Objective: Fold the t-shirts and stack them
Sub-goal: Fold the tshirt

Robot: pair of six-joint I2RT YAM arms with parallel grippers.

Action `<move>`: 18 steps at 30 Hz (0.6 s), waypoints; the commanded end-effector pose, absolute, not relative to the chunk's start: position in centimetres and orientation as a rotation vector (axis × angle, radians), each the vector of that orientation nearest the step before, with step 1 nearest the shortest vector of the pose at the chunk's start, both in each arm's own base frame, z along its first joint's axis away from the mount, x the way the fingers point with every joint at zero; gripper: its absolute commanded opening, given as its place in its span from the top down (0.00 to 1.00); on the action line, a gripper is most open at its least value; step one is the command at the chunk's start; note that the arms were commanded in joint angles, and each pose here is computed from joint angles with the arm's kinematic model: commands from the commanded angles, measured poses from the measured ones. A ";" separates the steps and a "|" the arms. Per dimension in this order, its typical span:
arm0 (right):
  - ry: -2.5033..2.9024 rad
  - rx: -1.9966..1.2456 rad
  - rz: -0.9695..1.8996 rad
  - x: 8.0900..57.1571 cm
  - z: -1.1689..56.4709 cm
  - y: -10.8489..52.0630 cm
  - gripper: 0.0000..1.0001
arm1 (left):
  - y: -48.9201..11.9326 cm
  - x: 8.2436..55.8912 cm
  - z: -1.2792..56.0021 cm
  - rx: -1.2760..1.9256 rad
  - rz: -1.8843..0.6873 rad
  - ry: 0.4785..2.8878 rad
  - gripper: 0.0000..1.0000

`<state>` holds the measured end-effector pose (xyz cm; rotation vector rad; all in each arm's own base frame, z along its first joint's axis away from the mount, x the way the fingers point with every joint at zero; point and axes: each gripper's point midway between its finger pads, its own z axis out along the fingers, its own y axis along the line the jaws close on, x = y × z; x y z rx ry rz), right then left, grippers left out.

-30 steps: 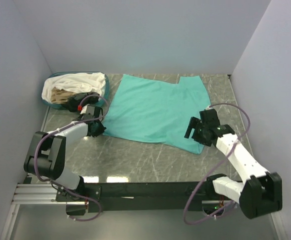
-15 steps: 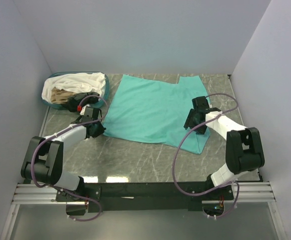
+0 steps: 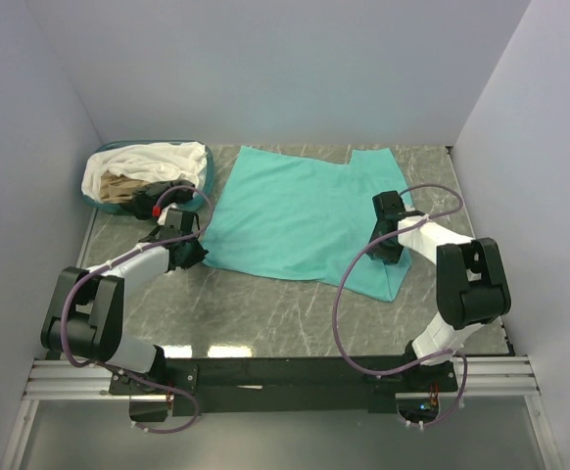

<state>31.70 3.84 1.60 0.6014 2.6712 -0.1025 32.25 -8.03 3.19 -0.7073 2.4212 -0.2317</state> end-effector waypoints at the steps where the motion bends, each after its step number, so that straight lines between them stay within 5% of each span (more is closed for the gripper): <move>1: 2.603 0.610 -0.110 33.3 2.7 3.4 0.52 | -8.1 33.0 4.0 -0.687 -0.235 2.393 0.99; 6: 2.612 0.598 -0.035 32.8 2.6 4.3 0.66 | -8.2 33.2 4.1 -0.683 -0.241 2.392 0.99; 13: 2.605 0.581 -0.018 32.3 3.3 4.4 1.00 | -8.2 33.2 4.1 -0.681 -0.243 2.392 0.99; 18: 2.582 0.581 -0.014 31.9 4.0 4.1 1.00 | -8.4 33.1 4.2 -0.678 -0.255 2.391 0.99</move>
